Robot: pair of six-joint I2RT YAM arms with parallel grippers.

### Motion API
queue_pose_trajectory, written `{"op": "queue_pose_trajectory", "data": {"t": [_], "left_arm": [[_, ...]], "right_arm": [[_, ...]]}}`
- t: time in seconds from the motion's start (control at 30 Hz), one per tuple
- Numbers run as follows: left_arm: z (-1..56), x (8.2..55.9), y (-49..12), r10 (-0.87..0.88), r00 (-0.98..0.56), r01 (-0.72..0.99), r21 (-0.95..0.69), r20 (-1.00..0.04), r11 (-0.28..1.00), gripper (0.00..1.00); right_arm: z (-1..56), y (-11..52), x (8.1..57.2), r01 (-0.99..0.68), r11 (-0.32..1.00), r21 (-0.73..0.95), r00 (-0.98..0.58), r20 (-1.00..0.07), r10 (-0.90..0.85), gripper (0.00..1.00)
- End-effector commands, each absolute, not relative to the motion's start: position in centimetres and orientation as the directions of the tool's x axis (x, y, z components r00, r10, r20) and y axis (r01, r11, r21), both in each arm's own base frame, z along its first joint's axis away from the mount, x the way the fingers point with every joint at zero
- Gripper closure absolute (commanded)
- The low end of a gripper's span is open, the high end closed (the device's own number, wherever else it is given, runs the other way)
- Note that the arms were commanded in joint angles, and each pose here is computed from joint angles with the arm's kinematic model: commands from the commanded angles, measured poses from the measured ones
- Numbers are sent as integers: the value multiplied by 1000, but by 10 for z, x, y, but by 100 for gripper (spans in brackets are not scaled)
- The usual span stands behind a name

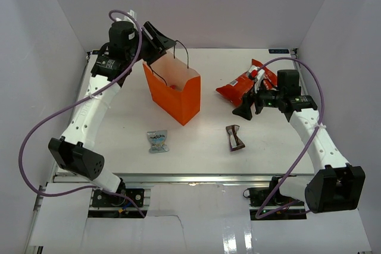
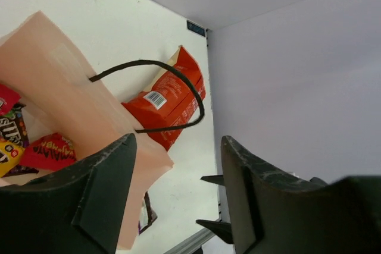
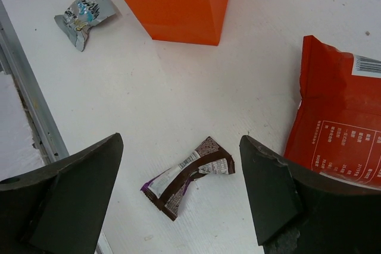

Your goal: Place the snacks into the paper bag

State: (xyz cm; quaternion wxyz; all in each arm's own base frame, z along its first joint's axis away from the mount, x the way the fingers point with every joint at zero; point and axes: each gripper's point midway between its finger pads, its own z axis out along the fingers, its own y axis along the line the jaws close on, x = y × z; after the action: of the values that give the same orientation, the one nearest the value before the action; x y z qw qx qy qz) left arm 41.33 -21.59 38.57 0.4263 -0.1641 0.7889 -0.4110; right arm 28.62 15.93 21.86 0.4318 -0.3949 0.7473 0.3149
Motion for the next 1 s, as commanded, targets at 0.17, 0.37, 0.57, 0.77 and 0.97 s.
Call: {"op": "queue_pose_trajectory", "data": {"t": [0.17, 0.37, 0.57, 0.77, 0.97], "left_arm": [[518, 356, -170, -531, -194, 397, -561, -825, 726, 11], [479, 316, -114, -502, -79, 227, -506, -862, 833, 4], [362, 283, -91, -545, -242, 13, -565, -803, 825, 4], [286, 251, -82, -595, -347, -112, -598, -725, 794, 4], [241, 236, -84, -618, -422, -176, -609, -663, 773, 4]], "right_arm": [[157, 161, 273, -775, 593, 218, -527, -741, -417, 17], [111, 148, 272, -646, 760, 72, -629, -614, -476, 17], [70, 147, 258, -587, 808, 54, -717, -497, -488, 19], [46, 150, 262, -554, 831, 39, -754, -445, -482, 28], [27, 154, 265, -549, 834, 58, -782, -389, -488, 46]]}}
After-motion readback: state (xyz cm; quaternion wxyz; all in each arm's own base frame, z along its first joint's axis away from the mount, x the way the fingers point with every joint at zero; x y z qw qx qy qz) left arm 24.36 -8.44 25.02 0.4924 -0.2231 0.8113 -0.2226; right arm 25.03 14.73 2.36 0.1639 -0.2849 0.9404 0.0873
